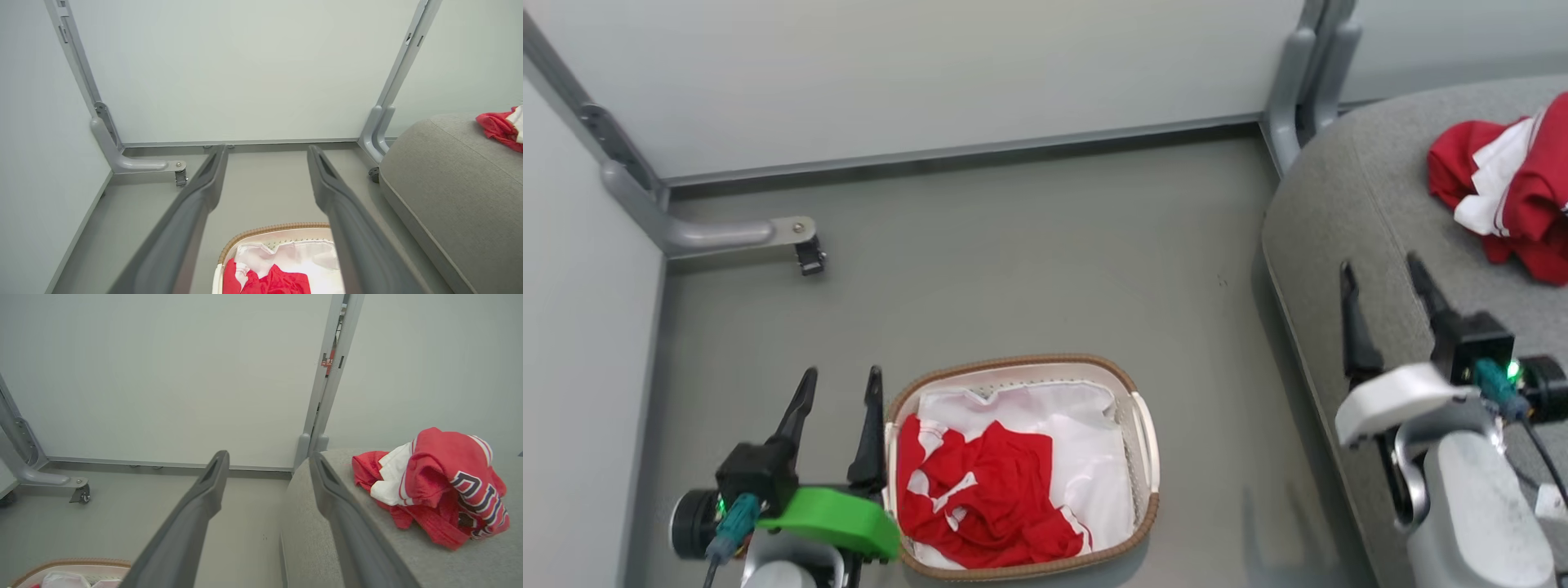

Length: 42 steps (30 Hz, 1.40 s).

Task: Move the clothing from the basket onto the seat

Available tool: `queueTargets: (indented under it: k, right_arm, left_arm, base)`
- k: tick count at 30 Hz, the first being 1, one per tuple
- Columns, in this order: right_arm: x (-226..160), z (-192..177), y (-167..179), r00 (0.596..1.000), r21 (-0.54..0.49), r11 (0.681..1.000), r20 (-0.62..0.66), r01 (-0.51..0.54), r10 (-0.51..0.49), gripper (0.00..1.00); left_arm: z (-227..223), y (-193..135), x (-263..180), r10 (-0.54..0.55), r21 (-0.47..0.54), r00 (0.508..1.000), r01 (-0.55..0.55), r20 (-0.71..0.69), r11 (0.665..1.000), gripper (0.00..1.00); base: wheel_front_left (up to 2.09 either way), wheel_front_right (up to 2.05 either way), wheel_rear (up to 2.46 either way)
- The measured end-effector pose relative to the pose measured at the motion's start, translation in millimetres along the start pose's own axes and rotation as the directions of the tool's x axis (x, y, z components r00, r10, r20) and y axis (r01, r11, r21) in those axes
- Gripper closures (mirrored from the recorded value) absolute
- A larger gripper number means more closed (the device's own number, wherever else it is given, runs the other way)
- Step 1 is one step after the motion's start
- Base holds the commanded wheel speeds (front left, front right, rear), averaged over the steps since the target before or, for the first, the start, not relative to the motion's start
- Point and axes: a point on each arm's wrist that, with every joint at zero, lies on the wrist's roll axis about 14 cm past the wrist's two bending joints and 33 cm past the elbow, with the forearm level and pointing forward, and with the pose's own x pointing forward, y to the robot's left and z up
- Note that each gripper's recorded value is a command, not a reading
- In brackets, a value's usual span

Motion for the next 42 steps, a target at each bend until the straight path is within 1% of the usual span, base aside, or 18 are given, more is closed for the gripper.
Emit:
queueTargets:
  k: [2,6,12,21,42]
  right_arm:
    - [-10,-2,13,1.000,0.039,0.999,0.000,-0.031,0.031,0.00]
    - [-29,-5,31,0.997,0.090,0.993,-0.003,-0.072,0.072,0.00]
    - [-55,-17,38,0.996,0.165,0.983,-0.038,-0.077,0.085,0.00]
    - [-72,-25,48,0.992,0.188,0.977,-0.066,-0.096,0.110,0.00]
    - [-71,-32,50,0.989,0.184,0.978,-0.086,-0.099,0.117,0.00]
  left_arm:
    - [1,11,-13,0.044,-0.005,0.999,-0.044,0.004,0.999,0.00]
    - [3,21,-33,0.097,-0.015,0.995,-0.097,0.016,0.995,0.00]
    - [3,32,-54,0.151,-0.029,0.988,-0.150,0.023,0.988,0.00]
    - [4,31,-60,0.151,-0.033,0.988,-0.150,0.027,0.988,0.00]
    - [-7,25,-57,0.131,-0.039,0.991,-0.131,-0.007,0.991,0.00]
  base:
    - [0.00,0.00,0.00]
    - [0.00,0.00,0.00]
    - [0.00,0.00,0.00]
    - [0.00,0.00,0.00]
    - [0.00,0.00,0.00]
